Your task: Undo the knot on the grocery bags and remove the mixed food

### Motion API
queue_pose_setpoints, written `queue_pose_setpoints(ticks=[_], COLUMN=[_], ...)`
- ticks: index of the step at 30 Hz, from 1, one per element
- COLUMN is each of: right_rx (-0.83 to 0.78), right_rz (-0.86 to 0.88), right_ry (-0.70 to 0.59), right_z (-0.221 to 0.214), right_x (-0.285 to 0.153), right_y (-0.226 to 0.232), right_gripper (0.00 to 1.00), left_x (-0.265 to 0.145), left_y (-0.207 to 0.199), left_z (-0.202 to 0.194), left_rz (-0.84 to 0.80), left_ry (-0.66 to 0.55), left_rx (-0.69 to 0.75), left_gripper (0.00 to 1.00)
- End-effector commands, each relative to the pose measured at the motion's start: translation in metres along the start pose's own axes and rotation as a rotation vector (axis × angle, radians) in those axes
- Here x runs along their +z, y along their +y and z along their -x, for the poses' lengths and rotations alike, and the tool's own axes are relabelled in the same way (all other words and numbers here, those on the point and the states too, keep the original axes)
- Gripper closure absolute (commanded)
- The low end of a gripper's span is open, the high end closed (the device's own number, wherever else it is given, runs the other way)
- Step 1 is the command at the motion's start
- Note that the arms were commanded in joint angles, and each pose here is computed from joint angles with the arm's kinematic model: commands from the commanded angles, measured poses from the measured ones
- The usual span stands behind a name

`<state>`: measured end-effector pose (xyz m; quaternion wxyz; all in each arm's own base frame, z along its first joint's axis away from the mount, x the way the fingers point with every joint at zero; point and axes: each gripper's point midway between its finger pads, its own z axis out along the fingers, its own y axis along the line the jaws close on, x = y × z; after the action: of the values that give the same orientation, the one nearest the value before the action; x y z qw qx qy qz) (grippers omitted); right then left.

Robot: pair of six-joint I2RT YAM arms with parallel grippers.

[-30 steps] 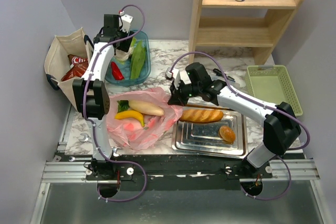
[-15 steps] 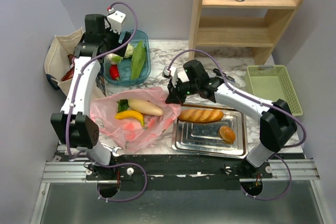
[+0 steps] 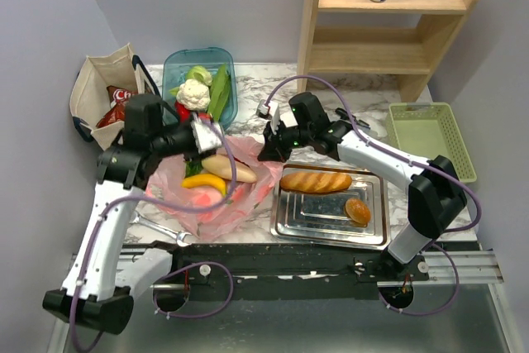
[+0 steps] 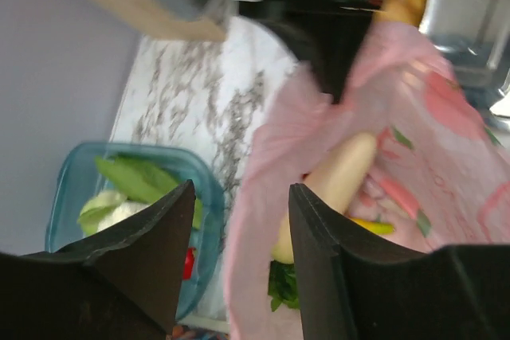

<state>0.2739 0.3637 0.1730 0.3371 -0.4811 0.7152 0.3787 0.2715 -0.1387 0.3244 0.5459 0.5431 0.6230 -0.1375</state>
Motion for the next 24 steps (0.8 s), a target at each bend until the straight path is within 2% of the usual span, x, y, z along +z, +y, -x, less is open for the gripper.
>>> queue_pose_setpoints(ticks=[1,5,8,12,15,20,24], right_rx=[0.009,0.008,0.016,0.017,0.009,0.003,0.002], right_rz=[-0.006,-0.012,-0.021,-0.031,-0.041,-0.062,-0.063], right_ry=[-0.047,-0.048,-0.052,-0.067,-0.067,-0.065,-0.059], right_z=[0.010,0.010,0.013,0.020,0.021,0.019,0.017], right_x=[-0.003,-0.003,-0.003,-0.004,-0.005,-0.008,-0.008], right_y=[0.000,-0.001,-0.002,-0.004,-0.005,-0.008,-0.009], right_gripper=[0.99,0.99,0.99,0.99,0.99,0.99,0.99], left_x=[0.009,0.019,0.039,0.067,0.082,0.108,0.123], left_y=[-0.094,-0.112,-0.107,-0.099,-0.098,-0.085,-0.084], left_z=[-0.039,-0.067,-0.093,-0.132,-0.149,-0.164,-0.179], left_rz=[-0.326,-0.383,-0.344,-0.308,-0.330,-0.280,-0.276], left_ry=[0.003,0.042,0.082,0.138,0.174,0.224,0.269], left_rx=[0.278,0.341,0.410,0.525,0.515,0.481,0.477], left_gripper=[0.50,0.51,0.49,0.31,0.23,0.12,0.10])
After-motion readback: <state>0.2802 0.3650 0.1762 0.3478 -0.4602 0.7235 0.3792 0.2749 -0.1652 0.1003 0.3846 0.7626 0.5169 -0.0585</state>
